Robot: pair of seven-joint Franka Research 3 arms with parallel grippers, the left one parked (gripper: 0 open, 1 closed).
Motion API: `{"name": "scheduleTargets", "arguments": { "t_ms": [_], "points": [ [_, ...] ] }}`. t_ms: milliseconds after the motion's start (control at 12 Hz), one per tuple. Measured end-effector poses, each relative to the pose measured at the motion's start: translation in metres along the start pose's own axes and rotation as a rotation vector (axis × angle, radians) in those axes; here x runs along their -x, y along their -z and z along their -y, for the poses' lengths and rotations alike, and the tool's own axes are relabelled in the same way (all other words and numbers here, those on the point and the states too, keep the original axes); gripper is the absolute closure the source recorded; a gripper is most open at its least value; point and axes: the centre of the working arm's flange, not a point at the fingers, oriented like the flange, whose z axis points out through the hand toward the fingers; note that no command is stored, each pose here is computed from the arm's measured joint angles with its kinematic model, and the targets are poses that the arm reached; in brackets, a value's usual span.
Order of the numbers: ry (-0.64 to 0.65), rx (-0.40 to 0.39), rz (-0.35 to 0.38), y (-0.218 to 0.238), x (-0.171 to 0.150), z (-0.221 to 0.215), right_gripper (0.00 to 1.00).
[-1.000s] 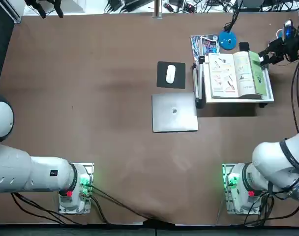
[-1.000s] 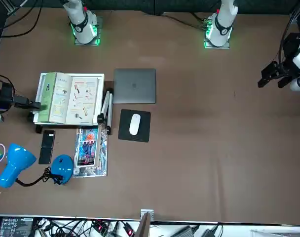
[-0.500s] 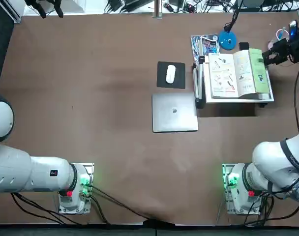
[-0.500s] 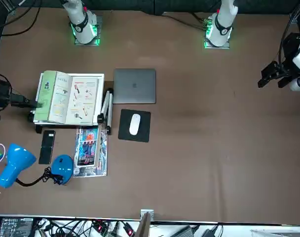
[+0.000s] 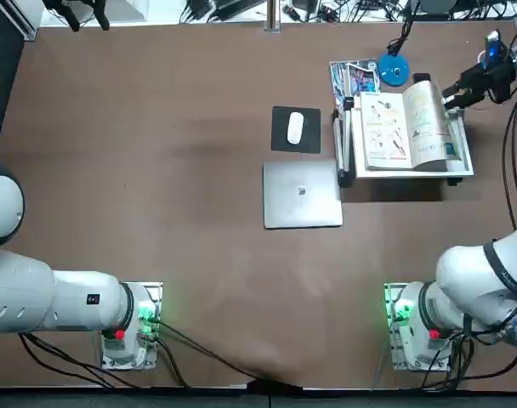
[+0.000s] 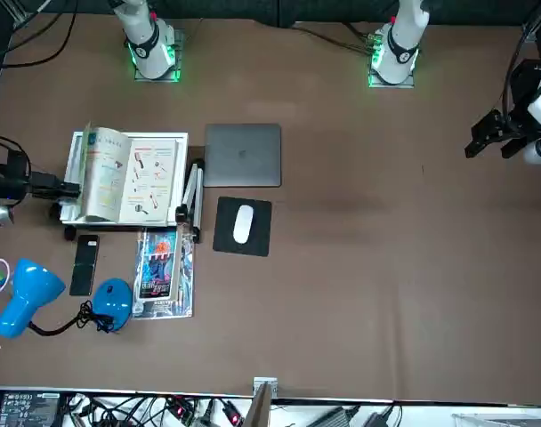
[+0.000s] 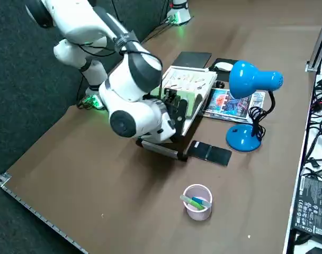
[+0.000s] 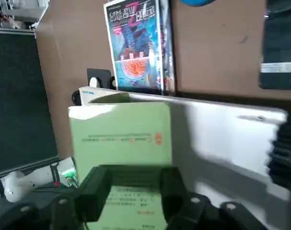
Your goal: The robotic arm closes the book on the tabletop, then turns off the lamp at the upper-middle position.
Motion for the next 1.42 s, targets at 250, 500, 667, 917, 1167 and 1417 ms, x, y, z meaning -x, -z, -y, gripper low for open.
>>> {"name": "scheduleTargets", "arguments": {
  "t_ms": [250,500,667,917,1167,1417],
  "points": [
    [0.043,0.019,0.014,-0.003,-0.009,0.028,0.37],
    [0.070,0.027,0.019,0.003,-0.009,0.050,0.38],
    [0.080,0.032,0.033,0.000,-0.012,0.067,0.38],
    [0.106,0.039,0.064,-0.014,-0.020,0.091,0.42],
    [0.121,0.044,0.090,-0.029,-0.027,0.106,0.51],
    [0.108,0.051,0.107,-0.041,-0.034,0.125,0.54]
  ]
}}
